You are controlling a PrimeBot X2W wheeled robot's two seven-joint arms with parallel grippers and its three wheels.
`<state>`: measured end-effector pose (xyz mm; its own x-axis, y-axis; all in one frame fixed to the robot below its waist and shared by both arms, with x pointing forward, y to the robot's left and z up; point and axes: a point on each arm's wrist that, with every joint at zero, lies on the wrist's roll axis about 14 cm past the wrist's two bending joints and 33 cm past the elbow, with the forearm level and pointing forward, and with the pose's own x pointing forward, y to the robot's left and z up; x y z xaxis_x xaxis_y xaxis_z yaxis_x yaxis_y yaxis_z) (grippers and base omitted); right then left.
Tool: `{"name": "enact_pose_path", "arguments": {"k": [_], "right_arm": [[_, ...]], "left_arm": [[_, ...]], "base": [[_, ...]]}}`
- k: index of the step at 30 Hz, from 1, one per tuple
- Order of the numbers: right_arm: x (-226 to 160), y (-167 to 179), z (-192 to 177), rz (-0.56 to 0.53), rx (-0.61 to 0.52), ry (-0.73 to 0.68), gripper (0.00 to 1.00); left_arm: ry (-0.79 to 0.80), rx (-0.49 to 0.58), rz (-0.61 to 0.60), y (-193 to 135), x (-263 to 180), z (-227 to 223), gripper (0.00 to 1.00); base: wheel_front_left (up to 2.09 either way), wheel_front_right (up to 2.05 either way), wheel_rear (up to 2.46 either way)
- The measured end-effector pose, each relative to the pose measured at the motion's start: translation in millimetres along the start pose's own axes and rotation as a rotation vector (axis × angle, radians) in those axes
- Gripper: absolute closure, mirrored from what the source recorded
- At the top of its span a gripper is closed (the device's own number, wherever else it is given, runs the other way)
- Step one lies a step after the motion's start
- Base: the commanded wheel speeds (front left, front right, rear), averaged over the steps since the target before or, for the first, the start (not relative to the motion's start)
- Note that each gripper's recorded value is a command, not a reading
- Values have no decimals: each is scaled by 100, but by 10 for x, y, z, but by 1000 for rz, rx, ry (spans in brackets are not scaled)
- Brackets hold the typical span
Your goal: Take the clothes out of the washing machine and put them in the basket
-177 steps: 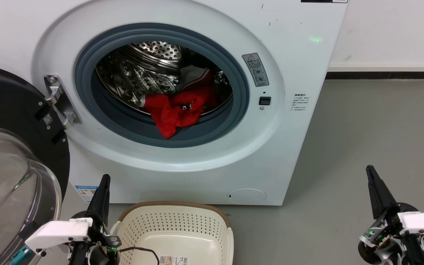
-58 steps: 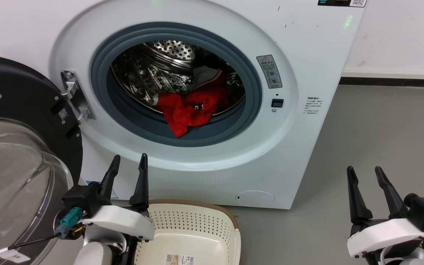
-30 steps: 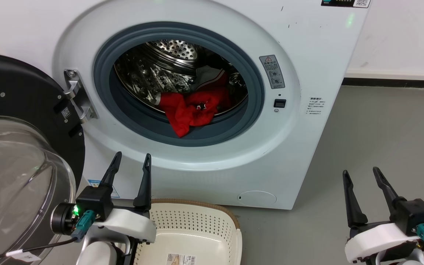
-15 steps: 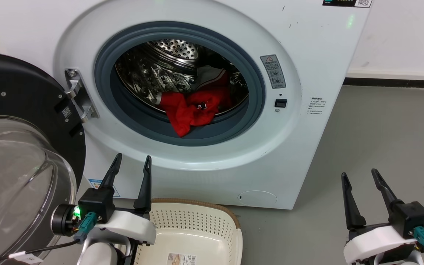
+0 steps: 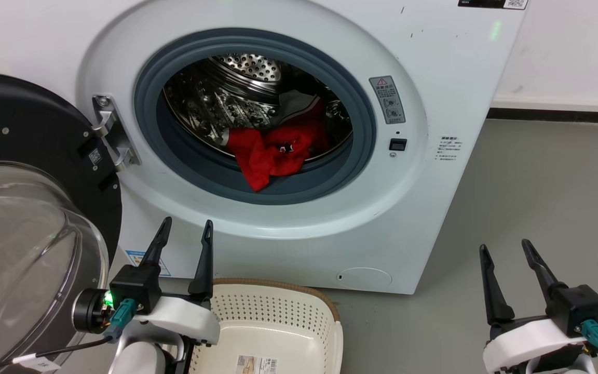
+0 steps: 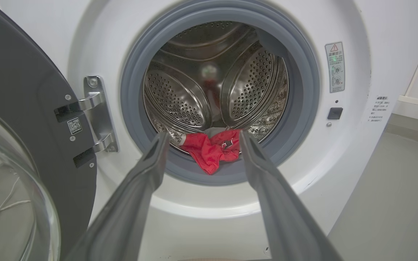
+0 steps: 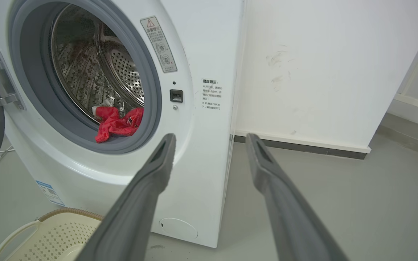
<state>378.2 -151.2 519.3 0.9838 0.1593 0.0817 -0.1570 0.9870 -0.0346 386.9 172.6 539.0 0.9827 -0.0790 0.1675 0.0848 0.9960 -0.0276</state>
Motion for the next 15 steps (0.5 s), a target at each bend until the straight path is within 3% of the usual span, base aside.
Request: {"name": "enact_pose_path", "arguments": {"k": [7, 15], "right_arm": [[15, 23, -35, 6, 9, 10, 0], [177, 15, -95, 11, 10, 22, 0]], "left_arm": [[-2, 5, -7, -12, 92, 1, 0], [-41, 3, -46, -83, 606, 75, 0]], "base": [[0, 0, 0], [0, 0, 0]]}}
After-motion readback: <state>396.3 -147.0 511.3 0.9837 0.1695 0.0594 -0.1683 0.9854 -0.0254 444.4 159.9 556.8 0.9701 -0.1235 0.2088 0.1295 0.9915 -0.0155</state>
